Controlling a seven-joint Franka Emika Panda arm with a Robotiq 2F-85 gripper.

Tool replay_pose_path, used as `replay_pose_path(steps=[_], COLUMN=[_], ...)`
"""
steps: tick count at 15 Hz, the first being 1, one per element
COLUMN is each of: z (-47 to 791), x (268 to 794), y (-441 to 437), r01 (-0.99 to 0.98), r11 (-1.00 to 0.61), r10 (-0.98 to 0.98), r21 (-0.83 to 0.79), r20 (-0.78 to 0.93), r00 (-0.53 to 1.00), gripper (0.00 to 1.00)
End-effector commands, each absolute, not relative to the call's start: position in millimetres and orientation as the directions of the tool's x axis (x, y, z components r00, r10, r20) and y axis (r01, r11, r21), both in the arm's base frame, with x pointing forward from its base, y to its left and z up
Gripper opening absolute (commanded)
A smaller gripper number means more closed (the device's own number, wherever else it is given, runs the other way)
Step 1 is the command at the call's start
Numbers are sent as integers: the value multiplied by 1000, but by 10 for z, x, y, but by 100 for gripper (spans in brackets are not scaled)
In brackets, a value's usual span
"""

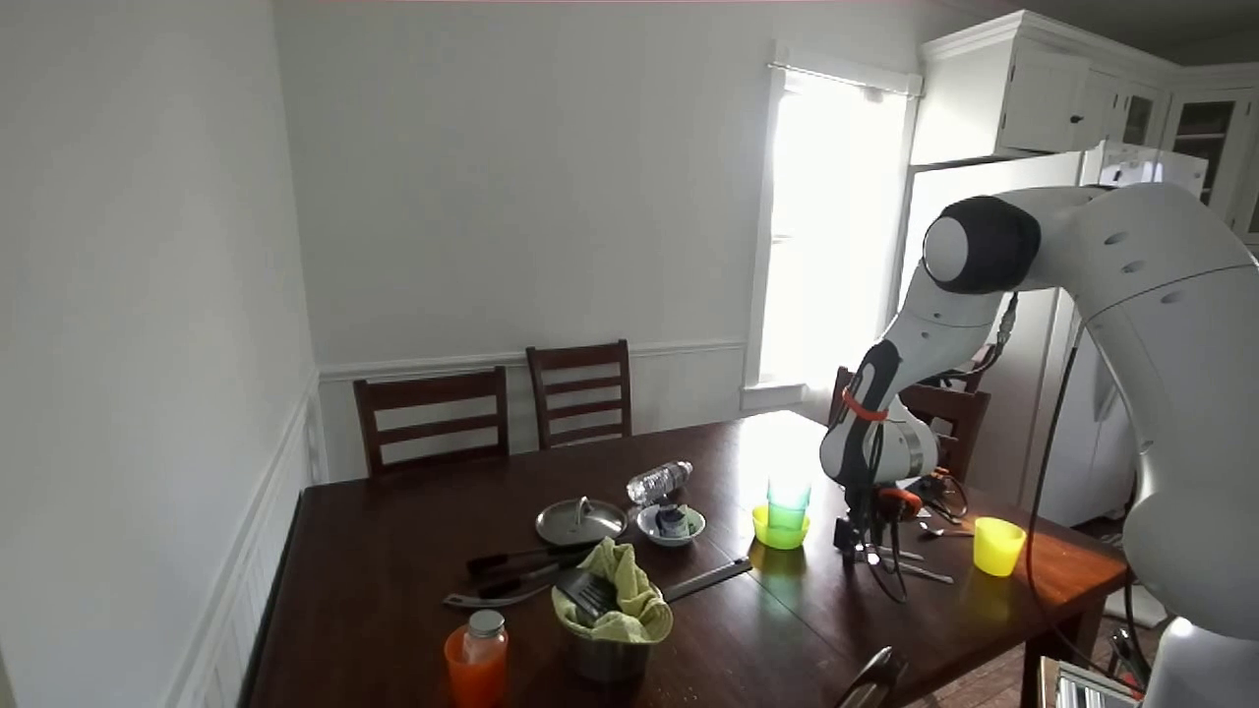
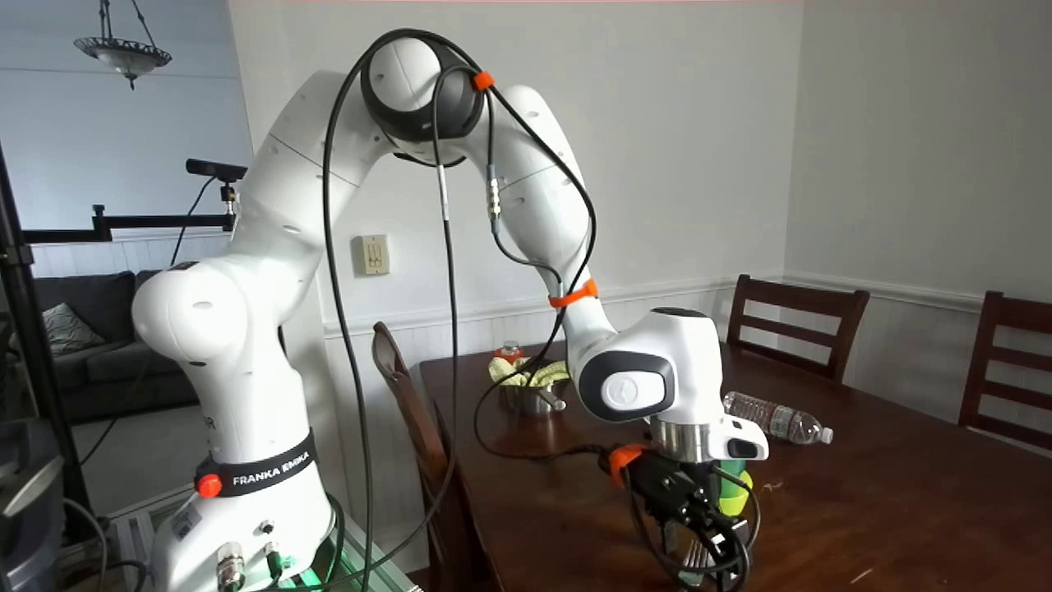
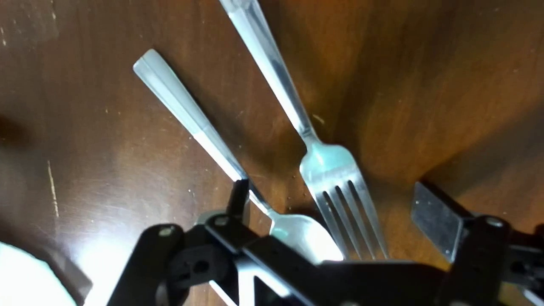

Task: Put the fork and spoon in the green cup

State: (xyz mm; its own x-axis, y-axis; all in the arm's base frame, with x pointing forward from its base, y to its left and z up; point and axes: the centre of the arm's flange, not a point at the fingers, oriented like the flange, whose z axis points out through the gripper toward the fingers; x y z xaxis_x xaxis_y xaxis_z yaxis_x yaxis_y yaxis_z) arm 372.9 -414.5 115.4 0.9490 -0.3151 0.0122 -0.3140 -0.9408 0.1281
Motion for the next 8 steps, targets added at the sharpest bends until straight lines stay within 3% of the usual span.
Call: replay_pose_path(steps=[1, 8], z=[1182, 1350], x=[3681, 3627], y=[-4265, -4213], r01=[-263, -218], r11=[-963, -975], r10=[-265, -220], r21=[61, 33], r20=[-37, -95], r00=[963, 971], gripper=[100, 100])
